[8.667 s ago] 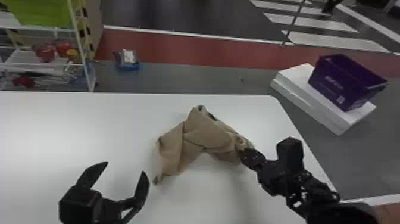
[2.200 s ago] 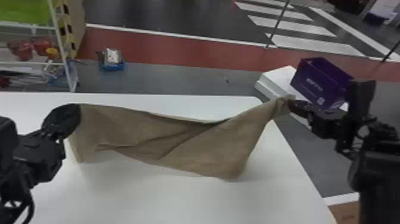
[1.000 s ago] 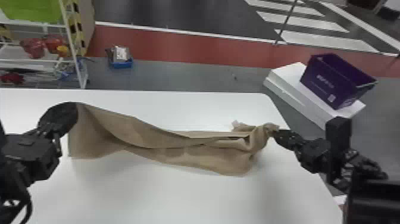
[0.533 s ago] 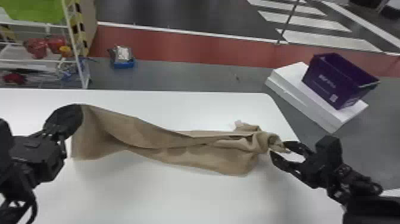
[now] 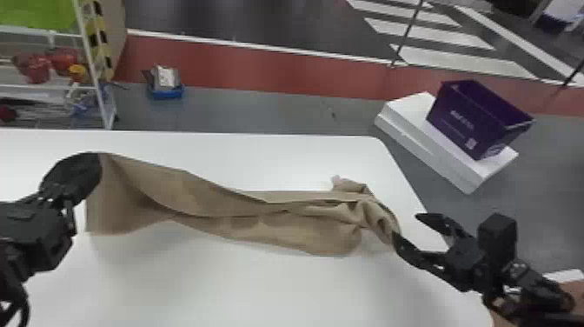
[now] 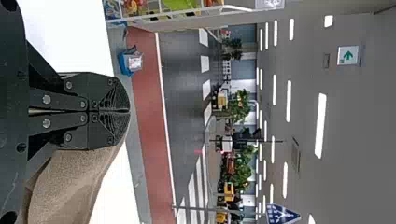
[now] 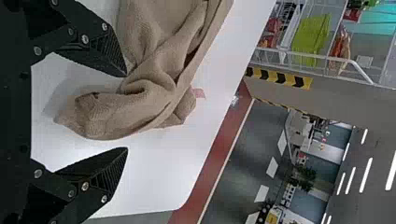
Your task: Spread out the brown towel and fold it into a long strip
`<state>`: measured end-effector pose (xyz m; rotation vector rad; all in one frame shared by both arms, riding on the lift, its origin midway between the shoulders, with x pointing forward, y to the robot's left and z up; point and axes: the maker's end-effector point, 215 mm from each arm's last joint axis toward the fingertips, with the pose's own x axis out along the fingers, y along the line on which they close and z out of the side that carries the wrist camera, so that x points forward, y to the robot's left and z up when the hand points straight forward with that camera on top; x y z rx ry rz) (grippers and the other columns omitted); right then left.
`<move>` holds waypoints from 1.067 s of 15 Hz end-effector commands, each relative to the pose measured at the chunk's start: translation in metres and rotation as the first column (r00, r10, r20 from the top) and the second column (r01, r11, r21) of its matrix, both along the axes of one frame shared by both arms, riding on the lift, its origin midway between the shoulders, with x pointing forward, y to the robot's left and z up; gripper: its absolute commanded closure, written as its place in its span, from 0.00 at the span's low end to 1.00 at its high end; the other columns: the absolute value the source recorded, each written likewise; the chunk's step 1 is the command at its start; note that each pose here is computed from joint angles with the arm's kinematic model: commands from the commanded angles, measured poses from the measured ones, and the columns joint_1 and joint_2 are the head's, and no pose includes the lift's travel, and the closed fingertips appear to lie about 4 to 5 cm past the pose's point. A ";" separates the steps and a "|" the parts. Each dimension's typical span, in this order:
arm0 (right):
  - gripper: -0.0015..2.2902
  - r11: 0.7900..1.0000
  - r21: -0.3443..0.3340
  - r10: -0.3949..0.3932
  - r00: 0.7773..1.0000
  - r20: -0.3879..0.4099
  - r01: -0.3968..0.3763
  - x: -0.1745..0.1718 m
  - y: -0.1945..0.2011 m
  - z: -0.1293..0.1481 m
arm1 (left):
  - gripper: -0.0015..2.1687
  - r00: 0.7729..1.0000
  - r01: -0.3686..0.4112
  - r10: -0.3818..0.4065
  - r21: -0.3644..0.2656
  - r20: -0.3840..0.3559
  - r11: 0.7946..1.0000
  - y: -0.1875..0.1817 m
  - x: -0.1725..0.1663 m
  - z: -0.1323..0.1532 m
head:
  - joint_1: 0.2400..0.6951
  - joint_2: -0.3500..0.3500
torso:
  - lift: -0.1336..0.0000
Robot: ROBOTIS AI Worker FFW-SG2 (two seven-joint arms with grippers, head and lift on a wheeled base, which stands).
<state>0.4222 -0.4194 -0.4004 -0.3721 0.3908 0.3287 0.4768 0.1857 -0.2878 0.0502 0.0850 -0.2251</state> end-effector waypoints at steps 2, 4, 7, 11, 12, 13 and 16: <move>0.17 1.000 -0.020 0.013 1.000 -0.029 -0.014 -0.013 -0.001 -0.015 | 0.88 1.000 0.001 -0.001 0.001 -0.002 1.000 -0.001 0.000 -0.001 | 1.00 0.09 | 0.08; 0.18 0.998 -0.053 0.022 0.998 -0.061 -0.026 -0.016 -0.003 -0.027 | 0.88 1.000 0.003 -0.003 0.001 -0.003 1.000 -0.002 0.000 -0.002 | 1.00 0.09 | 0.08; 0.18 0.996 -0.090 0.000 0.995 -0.100 -0.009 -0.011 -0.017 -0.040 | 0.88 1.000 0.004 -0.004 0.004 0.003 1.000 -0.003 0.000 -0.002 | 1.00 0.07 | 0.08; 0.18 0.990 -0.139 -0.014 0.988 -0.157 -0.008 0.002 -0.021 -0.054 | 0.88 1.000 0.002 -0.002 0.013 0.002 1.000 -0.003 -0.001 -0.003 | 1.00 0.05 | 0.08; 0.18 0.991 -0.136 -0.015 0.986 -0.166 -0.008 0.003 -0.019 -0.056 | 0.88 1.000 0.000 0.000 0.019 0.002 1.000 -0.002 -0.001 -0.003 | 1.00 0.05 | 0.08; 0.18 0.991 -0.130 -0.008 0.984 -0.176 -0.015 0.003 -0.017 -0.058 | 0.88 1.000 -0.001 0.001 0.019 0.002 1.000 -0.002 -0.001 -0.003 | 1.00 0.05 | 0.08; 0.18 0.991 -0.128 0.006 0.980 -0.197 -0.032 0.001 -0.012 -0.066 | 0.88 1.000 -0.003 0.002 0.019 0.002 1.000 -0.001 0.000 -0.003 | 1.00 0.07 | 0.08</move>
